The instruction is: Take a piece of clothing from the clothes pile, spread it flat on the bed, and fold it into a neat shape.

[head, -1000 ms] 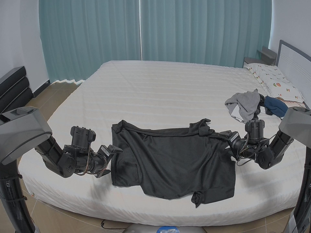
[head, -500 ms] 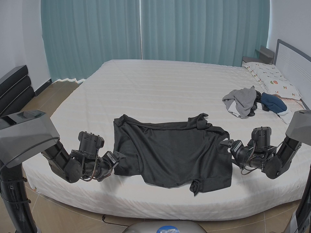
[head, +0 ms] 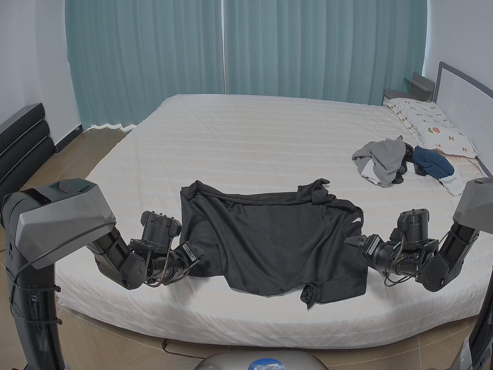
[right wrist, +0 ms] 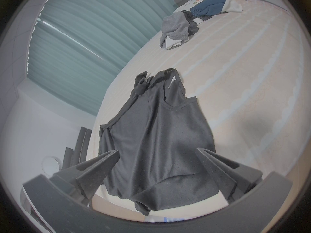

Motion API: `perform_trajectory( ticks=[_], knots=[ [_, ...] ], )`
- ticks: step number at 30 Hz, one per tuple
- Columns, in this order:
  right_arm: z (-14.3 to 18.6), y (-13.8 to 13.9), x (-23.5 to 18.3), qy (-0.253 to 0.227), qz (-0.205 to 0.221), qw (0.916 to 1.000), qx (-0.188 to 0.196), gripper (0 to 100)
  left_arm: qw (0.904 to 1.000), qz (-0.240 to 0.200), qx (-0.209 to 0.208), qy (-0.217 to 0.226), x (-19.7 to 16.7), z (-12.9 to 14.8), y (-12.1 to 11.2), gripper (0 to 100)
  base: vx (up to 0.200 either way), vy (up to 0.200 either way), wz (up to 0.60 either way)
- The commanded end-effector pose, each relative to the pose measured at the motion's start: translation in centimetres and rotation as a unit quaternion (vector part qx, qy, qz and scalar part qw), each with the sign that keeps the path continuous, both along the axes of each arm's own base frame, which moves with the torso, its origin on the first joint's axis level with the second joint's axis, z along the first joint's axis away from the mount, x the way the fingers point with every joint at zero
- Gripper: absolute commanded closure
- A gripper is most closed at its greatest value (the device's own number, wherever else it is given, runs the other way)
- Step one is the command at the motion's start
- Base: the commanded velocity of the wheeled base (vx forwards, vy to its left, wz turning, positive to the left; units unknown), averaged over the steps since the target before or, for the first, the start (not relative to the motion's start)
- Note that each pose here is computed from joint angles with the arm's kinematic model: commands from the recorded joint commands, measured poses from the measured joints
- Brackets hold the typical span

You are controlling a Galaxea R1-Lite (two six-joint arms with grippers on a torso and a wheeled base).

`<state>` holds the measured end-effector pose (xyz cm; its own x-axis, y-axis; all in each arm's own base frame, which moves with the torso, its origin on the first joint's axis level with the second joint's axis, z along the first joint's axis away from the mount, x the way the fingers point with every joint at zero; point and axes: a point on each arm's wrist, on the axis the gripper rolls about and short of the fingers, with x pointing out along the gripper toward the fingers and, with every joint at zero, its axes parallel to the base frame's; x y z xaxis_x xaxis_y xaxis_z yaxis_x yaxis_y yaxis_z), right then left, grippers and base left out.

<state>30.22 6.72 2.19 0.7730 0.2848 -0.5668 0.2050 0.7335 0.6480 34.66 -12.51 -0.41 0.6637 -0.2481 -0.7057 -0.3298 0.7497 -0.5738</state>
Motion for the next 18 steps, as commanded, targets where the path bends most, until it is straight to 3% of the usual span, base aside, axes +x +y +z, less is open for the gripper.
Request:
perform_trajectory(
  ticks=[1, 11, 18],
  knots=[
    [-0.8, -0.3, -0.5, 0.017, 0.013, 0.9994, -0.025, 0, 0.9999, 0.012, 0.000, -0.007, 0.0, 0.7, 0.7, 100, 0.000, 0.000, 0.00],
    [-3.3, -1.4, -0.1, 0.048, 0.008, 0.9971, -0.058, 0, 0.9976, 0.036, 0.012, -0.057, -0.1, 4.6, 3.0, 100, 0.000, 0.000, 0.00],
    [-4.9, -1.3, 0.1, 0.069, 0.014, 0.9955, -0.063, 0, 0.9976, 0.024, 0.039, -0.053, -0.7, 4.9, 3.5, 100, 0.000, 0.000, 0.00]
  ],
)
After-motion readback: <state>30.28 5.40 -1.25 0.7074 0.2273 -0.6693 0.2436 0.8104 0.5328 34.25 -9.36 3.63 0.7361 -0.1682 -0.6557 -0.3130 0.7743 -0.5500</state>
